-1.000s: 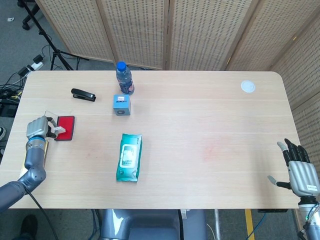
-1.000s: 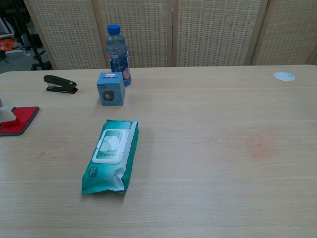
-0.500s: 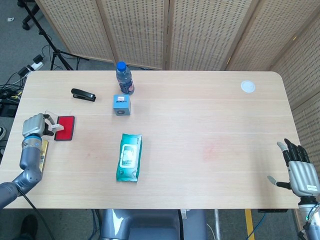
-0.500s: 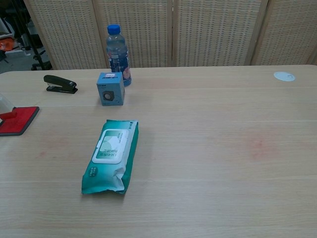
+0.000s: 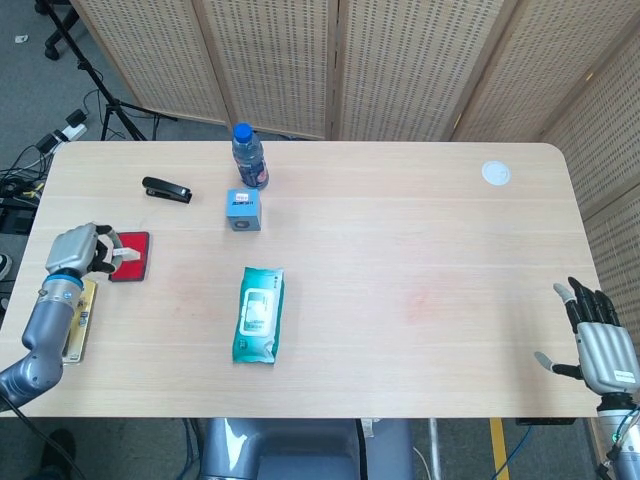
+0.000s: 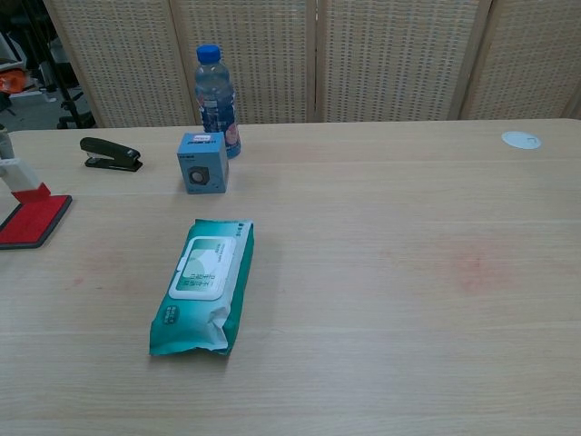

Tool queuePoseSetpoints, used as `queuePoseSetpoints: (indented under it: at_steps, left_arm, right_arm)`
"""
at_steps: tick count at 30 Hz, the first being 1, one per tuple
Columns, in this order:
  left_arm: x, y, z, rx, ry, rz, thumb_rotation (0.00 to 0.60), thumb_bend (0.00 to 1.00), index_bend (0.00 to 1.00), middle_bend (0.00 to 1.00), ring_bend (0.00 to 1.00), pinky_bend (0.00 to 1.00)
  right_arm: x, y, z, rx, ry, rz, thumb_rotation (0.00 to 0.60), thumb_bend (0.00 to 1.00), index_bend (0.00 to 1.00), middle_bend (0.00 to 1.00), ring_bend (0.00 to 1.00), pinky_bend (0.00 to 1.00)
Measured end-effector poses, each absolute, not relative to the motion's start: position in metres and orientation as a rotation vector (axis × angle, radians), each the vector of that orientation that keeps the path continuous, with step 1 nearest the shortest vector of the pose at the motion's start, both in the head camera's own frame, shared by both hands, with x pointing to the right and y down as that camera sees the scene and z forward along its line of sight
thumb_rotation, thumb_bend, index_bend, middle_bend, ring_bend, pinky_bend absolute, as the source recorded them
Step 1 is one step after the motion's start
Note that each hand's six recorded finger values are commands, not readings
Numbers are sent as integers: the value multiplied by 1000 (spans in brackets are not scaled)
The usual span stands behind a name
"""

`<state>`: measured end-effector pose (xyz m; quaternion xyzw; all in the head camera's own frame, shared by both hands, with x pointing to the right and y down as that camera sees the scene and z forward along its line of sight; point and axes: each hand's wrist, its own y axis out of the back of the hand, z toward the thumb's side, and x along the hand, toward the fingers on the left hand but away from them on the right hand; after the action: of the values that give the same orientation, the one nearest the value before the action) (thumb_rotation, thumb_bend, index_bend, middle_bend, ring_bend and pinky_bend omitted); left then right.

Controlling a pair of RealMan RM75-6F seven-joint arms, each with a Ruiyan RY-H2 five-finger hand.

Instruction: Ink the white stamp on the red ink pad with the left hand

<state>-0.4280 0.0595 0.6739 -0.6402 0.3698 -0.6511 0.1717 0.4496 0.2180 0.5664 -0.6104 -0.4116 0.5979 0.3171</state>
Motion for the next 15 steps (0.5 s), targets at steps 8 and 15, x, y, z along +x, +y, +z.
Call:
queuePoseSetpoints:
  at_steps: [8,15]
  left_arm:
    - [-389,91,687,-1881,852,-1778,600,424,643,1000,1000,974]
    - [-377,103,712,-1852,803,-1784,600,424,643,1000,1000,974]
  right_arm:
    - [451,218,565,-1620,-1093,1571,600,0,0,0,0,0]
    - [454,217,564,-1624,-1106,1573,600,0,0,0,0,0]
